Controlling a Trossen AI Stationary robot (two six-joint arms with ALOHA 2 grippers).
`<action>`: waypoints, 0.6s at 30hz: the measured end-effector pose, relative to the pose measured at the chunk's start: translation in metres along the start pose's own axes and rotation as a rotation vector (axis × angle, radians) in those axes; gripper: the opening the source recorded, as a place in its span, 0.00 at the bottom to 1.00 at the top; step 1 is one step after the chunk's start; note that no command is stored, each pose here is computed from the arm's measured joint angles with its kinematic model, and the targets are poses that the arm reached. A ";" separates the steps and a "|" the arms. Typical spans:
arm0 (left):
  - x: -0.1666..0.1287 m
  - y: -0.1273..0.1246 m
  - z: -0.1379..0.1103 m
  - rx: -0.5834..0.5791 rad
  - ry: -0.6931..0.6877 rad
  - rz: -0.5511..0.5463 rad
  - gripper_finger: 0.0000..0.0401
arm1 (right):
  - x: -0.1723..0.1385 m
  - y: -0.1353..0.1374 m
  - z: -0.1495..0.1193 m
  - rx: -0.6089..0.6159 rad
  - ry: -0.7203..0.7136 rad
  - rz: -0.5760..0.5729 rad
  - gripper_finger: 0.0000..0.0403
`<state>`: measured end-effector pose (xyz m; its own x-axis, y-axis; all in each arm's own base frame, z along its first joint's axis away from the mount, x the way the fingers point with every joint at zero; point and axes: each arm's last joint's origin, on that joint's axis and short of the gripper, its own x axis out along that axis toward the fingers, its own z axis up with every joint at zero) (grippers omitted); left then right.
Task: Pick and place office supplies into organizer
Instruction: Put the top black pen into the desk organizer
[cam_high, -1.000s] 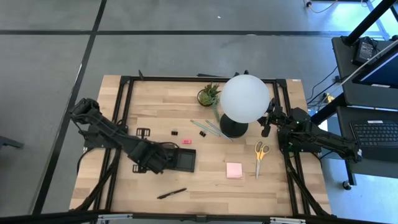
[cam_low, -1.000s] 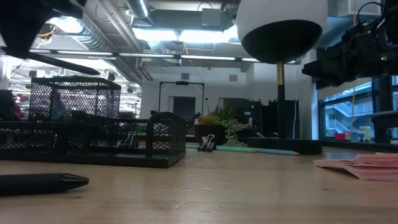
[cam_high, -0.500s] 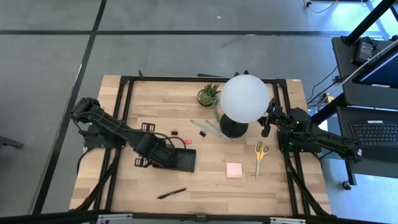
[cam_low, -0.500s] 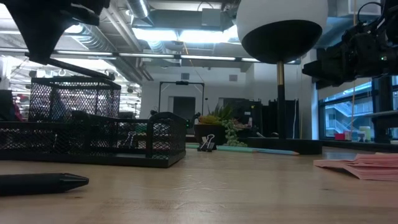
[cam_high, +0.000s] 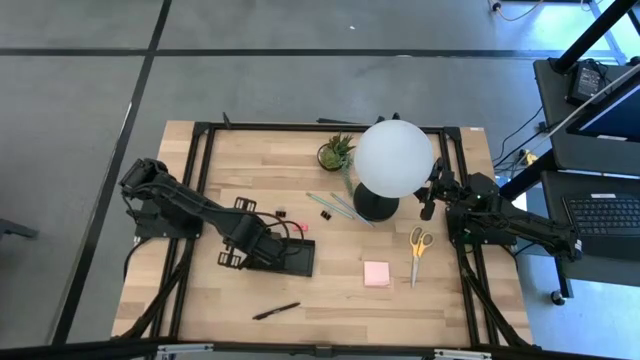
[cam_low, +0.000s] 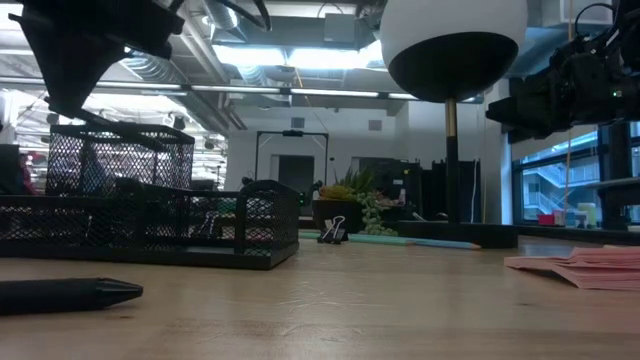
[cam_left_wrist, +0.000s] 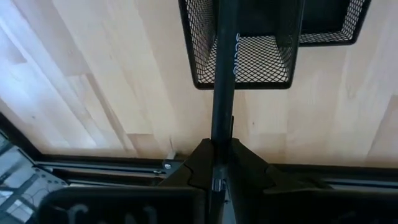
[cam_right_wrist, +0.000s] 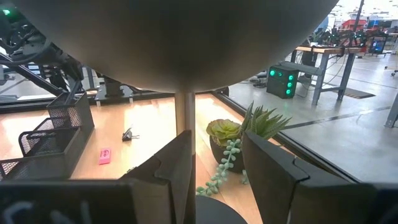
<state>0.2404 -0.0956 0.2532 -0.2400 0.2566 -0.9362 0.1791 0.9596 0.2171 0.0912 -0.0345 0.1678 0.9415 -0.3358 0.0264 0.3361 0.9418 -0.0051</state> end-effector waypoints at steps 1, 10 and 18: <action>0.000 0.000 0.000 0.000 0.000 0.001 0.07 | 0.000 0.000 0.000 0.000 0.000 0.000 0.36; 0.000 0.001 0.000 0.001 -0.008 0.027 0.07 | 0.000 0.000 0.000 0.000 0.000 0.000 0.36; 0.000 0.001 0.000 0.001 -0.008 0.028 0.07 | 0.000 0.000 0.000 0.000 0.000 0.000 0.36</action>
<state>0.2407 -0.0950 0.2533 -0.2275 0.2823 -0.9319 0.1866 0.9520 0.2428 0.0912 -0.0345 0.1677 0.9415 -0.3359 0.0263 0.3362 0.9418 -0.0051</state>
